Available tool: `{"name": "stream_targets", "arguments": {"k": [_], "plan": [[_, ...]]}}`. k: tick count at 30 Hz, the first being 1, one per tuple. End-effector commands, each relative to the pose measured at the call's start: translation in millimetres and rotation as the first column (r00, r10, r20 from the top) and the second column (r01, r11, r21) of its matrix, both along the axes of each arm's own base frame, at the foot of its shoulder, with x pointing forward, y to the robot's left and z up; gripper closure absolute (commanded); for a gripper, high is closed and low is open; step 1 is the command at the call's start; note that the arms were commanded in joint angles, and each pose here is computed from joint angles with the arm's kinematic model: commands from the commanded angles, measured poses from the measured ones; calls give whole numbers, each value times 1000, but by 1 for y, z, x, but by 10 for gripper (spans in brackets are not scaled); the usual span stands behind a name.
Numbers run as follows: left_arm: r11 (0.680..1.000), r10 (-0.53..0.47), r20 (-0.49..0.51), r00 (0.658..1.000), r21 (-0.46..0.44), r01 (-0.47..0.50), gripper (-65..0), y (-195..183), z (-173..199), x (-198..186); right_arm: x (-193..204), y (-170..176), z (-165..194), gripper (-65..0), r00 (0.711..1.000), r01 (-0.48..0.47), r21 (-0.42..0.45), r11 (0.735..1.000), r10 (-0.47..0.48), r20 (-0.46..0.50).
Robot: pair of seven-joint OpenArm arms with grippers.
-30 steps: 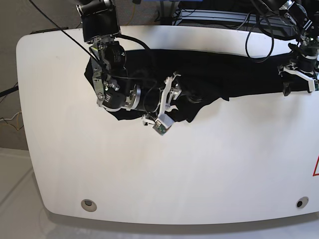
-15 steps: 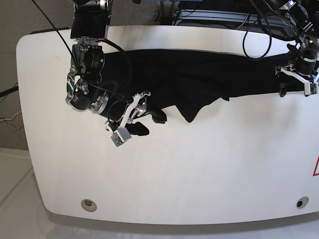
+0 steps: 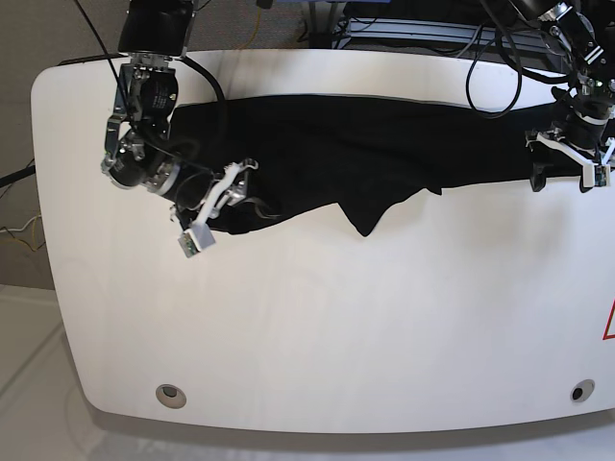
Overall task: Fold the T-shirt properly
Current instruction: 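Release the folded edge and move the right gripper back toward the shirt end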
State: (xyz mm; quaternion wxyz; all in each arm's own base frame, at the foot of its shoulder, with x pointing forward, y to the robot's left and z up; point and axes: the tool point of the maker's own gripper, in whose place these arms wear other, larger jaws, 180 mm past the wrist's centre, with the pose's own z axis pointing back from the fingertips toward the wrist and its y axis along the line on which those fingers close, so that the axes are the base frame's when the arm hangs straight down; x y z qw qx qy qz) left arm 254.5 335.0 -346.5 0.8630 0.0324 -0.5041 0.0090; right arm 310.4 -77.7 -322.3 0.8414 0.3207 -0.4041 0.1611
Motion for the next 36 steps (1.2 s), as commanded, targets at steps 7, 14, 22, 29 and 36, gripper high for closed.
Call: {"name": "stream_targets", "arguments": {"k": [7,14,22,29,36], "plan": [[1000,-5,49,999,10,4,-545,3,12,7,1,-34,-7,-223,998,54,-25,998,-54,-12],[1000,-3,56,998,9,3,-554,1,10,9,-7,-10,-50,-103,995,-8,-43,999,4,-102],[1000,8,16,1000,-1,-8,-550,6,-2,3,0,3,-82,0,989,-23,-89,996,10,-147],[1000,3,-16,1000,-13,-3,-550,9,-13,2,-1,-3,-85,0,989,-25,-121,992,6,-149],[999,-36,-24,999,25,37,-554,12,-5,5,2,-18,-86,0,988,-13,-172,985,-13,-152]]}}
